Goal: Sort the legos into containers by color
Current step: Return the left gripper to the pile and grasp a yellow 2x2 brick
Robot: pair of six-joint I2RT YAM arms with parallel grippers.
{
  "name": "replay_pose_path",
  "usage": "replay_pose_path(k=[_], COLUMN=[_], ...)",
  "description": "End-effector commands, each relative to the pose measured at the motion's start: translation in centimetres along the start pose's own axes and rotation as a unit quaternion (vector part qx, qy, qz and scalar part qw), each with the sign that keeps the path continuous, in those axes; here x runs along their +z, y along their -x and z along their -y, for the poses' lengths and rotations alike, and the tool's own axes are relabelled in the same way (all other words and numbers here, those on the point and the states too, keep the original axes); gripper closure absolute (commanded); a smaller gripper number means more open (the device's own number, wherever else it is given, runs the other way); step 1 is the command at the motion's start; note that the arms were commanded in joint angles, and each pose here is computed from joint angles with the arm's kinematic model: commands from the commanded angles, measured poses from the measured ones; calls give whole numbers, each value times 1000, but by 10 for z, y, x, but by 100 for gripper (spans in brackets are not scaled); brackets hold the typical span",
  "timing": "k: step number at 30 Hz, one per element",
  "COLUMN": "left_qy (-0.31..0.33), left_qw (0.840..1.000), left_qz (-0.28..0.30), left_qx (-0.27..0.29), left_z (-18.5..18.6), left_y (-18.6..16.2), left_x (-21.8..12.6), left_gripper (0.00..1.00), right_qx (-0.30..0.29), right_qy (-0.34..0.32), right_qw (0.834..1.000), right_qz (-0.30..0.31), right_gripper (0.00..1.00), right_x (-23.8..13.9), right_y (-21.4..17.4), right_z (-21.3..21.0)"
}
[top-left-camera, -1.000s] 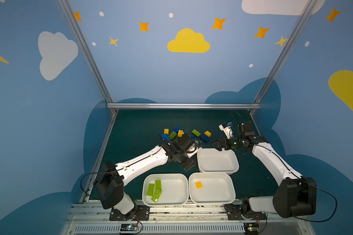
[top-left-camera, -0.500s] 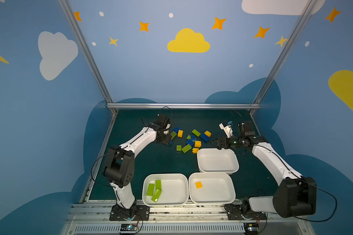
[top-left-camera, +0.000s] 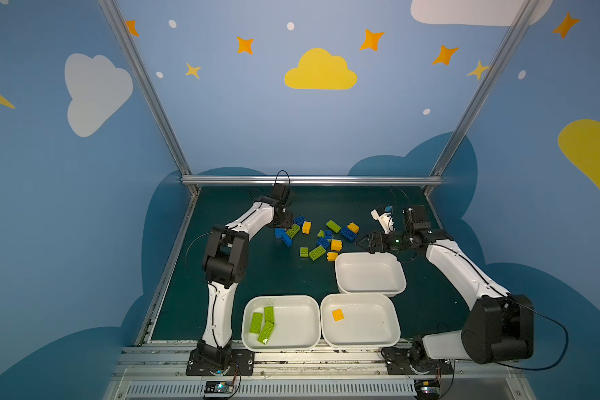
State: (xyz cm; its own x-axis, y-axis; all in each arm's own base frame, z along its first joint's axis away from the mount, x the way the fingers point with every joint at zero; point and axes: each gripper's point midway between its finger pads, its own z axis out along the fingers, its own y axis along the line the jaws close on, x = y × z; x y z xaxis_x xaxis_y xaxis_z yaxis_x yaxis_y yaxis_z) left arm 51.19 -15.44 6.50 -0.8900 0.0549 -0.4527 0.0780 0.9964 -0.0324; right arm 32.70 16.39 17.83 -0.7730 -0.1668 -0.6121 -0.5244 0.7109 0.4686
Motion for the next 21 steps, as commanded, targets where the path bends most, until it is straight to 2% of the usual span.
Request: replay_pose_path(k=[1, 6, 14, 17, 21], left_qy=[17, 15, 6, 11, -4], left_qw=[1000, 999, 999, 999, 1000], left_qz=[-11, -26, -42, -36, -19], left_qx=[-1, 12, 12, 15, 19], left_z=[-9, -7, -3, -6, -3], left_y=[4, 4, 3, 9, 21], left_x=[11, 28, 37, 22, -13], left_gripper=[35, 43, 64, 72, 71], right_qx=[-12, -14, -14, -15, -14], right_qy=[-4, -10, -17, -20, -22], right_qw=[1000, 1000, 1000, 1000, 1000], right_qz=[1, -3, -4, -8, -3], right_gripper=[2, 2, 1, 1, 1], right_x=[-3, -6, -9, -9, -11], right_y=[7, 4, 4, 2, 4], right_z=[-2, 0, 2, 4, 5])
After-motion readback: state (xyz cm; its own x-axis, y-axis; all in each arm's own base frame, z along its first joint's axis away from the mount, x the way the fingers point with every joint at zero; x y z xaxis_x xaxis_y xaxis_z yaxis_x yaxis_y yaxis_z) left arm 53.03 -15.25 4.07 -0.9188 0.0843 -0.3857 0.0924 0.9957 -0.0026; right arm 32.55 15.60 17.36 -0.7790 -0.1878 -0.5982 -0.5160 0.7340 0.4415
